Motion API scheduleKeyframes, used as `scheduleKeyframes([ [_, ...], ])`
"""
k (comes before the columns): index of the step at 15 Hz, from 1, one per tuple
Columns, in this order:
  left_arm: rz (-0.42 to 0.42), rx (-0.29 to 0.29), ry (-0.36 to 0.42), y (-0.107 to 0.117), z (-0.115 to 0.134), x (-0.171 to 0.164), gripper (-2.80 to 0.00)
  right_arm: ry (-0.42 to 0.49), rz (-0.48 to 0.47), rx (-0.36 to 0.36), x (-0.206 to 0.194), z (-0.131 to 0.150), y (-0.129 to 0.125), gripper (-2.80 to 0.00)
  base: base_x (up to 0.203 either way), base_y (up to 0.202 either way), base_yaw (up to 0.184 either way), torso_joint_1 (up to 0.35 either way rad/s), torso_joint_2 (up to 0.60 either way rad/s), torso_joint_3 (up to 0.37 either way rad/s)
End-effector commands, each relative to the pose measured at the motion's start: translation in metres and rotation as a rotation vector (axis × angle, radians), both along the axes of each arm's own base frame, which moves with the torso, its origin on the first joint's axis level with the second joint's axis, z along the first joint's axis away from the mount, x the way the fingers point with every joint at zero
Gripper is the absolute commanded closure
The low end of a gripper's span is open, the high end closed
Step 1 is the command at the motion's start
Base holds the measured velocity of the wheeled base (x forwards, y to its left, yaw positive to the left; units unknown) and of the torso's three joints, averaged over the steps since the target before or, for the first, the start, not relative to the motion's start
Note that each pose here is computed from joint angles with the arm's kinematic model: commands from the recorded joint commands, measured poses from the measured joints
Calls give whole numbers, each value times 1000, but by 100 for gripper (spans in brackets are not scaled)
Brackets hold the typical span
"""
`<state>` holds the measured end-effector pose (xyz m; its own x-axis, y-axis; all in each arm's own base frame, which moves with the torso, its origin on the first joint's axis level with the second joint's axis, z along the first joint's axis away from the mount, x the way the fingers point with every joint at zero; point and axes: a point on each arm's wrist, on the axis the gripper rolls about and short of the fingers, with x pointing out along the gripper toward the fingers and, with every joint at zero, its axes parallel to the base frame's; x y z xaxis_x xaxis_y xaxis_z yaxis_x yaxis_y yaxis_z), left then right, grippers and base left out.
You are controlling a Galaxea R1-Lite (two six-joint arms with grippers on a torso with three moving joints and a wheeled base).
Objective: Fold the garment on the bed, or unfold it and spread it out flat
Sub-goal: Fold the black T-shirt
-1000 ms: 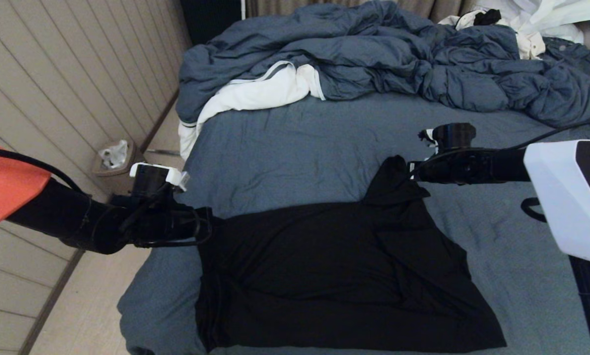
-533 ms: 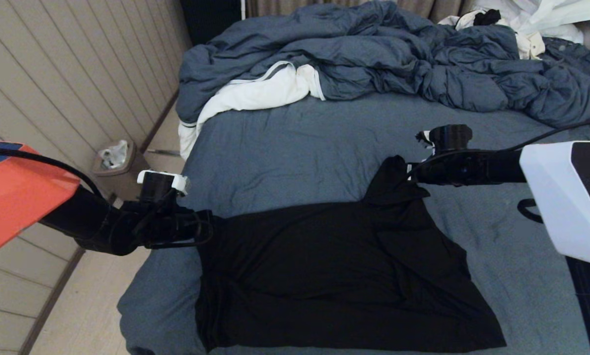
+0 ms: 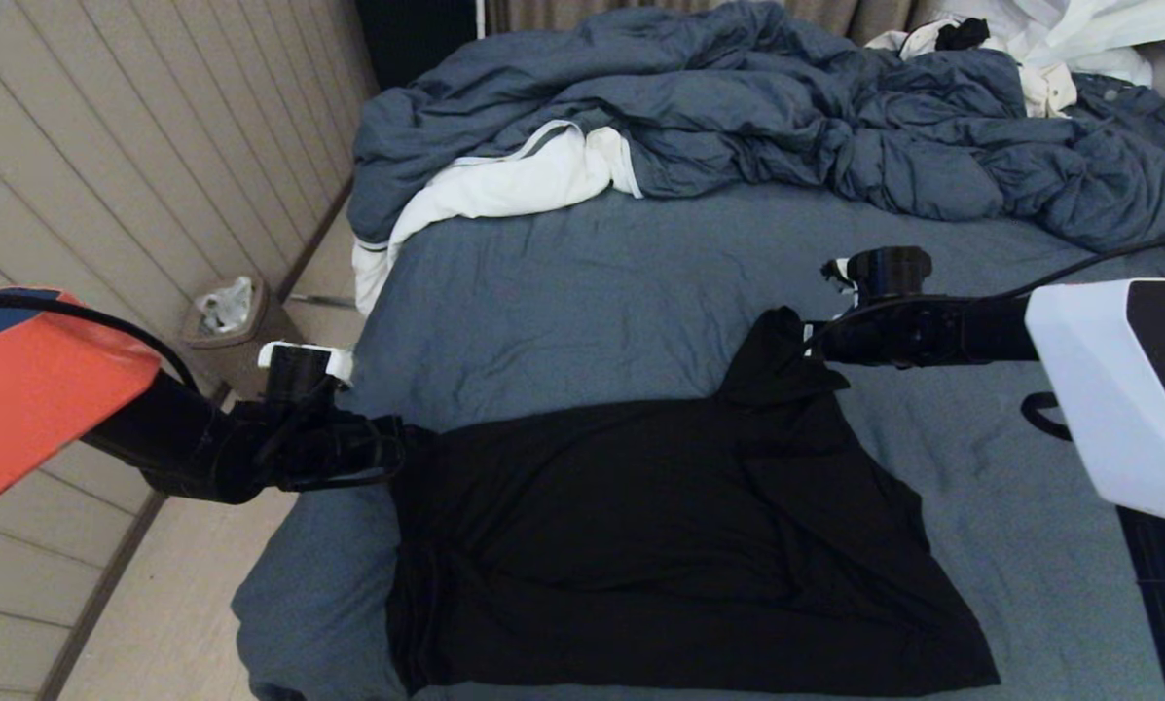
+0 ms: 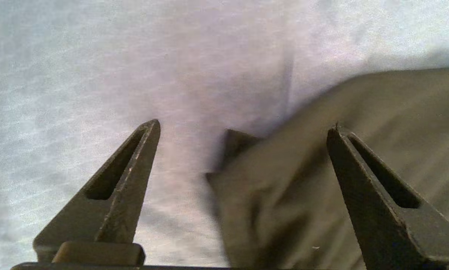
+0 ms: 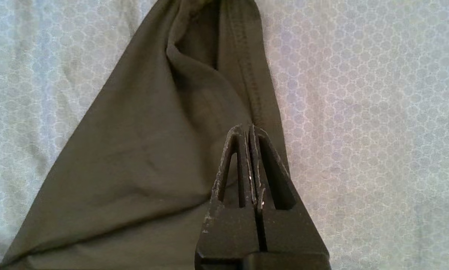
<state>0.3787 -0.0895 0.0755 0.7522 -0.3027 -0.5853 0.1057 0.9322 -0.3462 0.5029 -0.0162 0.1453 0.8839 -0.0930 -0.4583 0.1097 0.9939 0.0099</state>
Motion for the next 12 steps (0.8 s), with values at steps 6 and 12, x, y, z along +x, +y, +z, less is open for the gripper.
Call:
scheduleKeyframes([
  [6,-40,0,32,-14,-9,-8,0,-3,1,0,-1,2,0,0,0,0,0,0,0,0],
  [12,-51,-1,37,-19,-10,-10,0,-3,1,1,-1,2,0,0,0,0,0,0,0,0],
])
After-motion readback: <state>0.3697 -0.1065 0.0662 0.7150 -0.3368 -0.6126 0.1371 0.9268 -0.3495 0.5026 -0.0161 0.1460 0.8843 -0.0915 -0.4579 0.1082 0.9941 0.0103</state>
